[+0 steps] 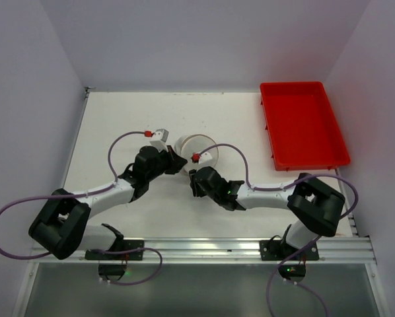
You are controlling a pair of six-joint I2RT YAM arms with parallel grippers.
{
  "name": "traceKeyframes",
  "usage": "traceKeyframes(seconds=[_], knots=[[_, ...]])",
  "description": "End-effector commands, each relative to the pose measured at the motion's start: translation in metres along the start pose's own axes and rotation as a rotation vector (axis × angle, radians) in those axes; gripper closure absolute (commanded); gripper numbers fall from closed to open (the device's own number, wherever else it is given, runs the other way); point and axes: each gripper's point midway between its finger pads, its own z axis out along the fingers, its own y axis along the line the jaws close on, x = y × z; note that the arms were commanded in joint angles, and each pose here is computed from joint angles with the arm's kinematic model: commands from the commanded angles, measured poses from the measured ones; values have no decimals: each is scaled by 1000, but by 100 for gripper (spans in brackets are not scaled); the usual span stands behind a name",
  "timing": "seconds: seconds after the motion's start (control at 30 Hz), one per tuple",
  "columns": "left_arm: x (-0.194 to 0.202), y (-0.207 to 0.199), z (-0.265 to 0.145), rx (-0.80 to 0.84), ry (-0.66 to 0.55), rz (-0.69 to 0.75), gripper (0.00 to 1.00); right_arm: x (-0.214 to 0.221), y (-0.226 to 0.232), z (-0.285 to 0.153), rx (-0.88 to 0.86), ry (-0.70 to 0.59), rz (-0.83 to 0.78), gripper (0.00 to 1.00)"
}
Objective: Unzip the laundry bag and remove the bra
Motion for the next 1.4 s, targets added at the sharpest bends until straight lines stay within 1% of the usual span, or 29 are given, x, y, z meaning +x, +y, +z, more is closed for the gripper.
traceKeyframes(seconds=[0.0, 0.4, 0.9, 1.17, 1.37], knots=[[-13, -9, -3, 43, -41, -1, 100, -14, -2, 2, 40, -45, -1, 63], [-16, -8, -5, 34, -53, -1, 100, -12, -10, 4, 92, -36, -4, 64], [-16, -6, -5, 33, -53, -4, 100, -21, -1, 11, 65, -75, -1, 64], [-15, -8, -5, 40, -49, -6, 100, -29, 5, 13, 46, -97, 10, 68], [-16, -9, -7, 44, -52, -7, 100, -29, 1, 15, 72, -103, 18, 75]])
